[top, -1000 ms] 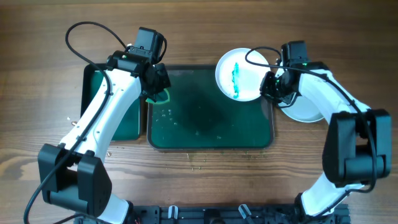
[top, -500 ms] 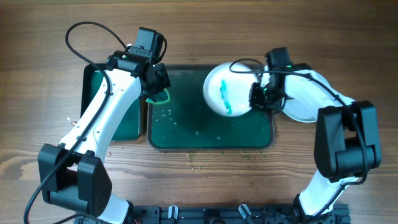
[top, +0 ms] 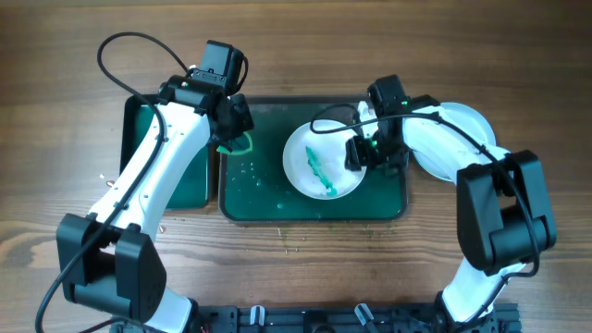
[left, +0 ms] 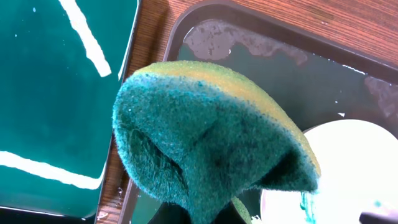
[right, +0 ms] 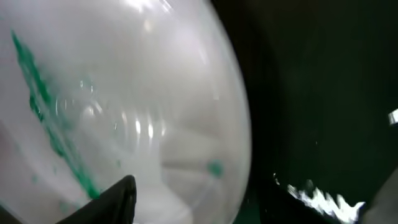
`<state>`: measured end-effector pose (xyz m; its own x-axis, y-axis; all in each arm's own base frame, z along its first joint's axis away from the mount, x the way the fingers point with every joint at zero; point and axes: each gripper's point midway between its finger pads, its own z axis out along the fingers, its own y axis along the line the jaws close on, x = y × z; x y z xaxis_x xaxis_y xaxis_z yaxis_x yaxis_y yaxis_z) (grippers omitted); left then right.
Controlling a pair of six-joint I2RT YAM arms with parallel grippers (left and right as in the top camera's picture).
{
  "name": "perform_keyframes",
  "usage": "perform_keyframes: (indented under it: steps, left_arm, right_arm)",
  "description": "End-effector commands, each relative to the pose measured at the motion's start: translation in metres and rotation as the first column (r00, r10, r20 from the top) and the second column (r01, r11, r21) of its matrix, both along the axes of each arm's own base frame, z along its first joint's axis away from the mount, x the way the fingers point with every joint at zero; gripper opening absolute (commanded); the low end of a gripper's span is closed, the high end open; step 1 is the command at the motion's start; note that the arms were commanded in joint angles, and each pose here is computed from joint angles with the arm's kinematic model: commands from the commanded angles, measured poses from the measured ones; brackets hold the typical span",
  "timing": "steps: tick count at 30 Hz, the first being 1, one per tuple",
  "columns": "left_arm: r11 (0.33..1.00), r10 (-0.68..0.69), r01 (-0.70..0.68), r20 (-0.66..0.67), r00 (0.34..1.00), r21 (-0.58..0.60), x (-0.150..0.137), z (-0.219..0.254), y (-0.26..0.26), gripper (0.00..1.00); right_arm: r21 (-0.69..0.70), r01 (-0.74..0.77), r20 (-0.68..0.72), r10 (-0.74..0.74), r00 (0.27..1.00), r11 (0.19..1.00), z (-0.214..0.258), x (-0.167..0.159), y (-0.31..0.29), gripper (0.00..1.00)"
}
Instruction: Clean dirty plates on tray and stack at the side
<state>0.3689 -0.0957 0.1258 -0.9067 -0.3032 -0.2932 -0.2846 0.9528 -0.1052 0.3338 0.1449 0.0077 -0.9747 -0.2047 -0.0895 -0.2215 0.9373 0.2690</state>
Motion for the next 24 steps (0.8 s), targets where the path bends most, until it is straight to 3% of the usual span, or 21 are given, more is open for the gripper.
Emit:
perform_keyframes:
  steps: [1,4,7,9,10,13,19,24]
  left_arm:
    - [1.0,0.019,-0.019,0.002,1.0,-0.015,0.001,0.001,0.0,0.04]
    - [1.0,0.019,-0.019,0.002,1.0,-0.015,0.001,0.001,0.0,0.04]
    - [1.0,0.019,-0.019,0.002,1.0,-0.015,0.001,0.001,0.0,0.04]
    - [1.0,0.019,-0.019,0.002,1.0,-0.015,0.001,0.001,0.0,0.04]
    - [1.0,0.019,-0.019,0.002,1.0,-0.015,0.001,0.001,0.0,0.04]
    - [1.0,0.019,-0.019,0.002,1.0,-0.015,0.001,0.001,0.0,0.04]
    - [1.0,0.015,-0.015,-0.011,1.0,-0.025,-0.002,-0.003,-0.002,0.04]
    - [0.99,-0.035,0.029,-0.04,0.999,-0.141,-0.005,-0.026,-0.026,0.04]
  right_arm:
    - [-0.036,-0.126,0.172,0.13,0.976,0.991,0.007,0.032,0.0,0.64]
    - [-0.019,-0.146,0.255,0.146,0.956,0.989,0.006,0.052,0.007,0.61]
    - [0.0,-0.15,0.248,0.145,0.958,0.989,-0.001,0.053,0.011,0.53]
    - [0.006,-0.135,0.22,0.13,0.967,0.991,-0.008,0.049,0.011,0.39]
    - [0.01,-0.123,0.201,0.118,0.972,0.992,-0.012,0.046,0.01,0.25]
    - [0.017,-0.044,0.133,0.041,0.99,0.999,-0.015,0.035,0.007,0.06]
    - [0.088,0.127,-0.049,-0.123,0.991,0.988,-0.015,0.009,0.016,0.04]
    - [0.144,0.138,-0.12,-0.121,0.985,0.98,-0.01,-0.008,0.046,0.04]
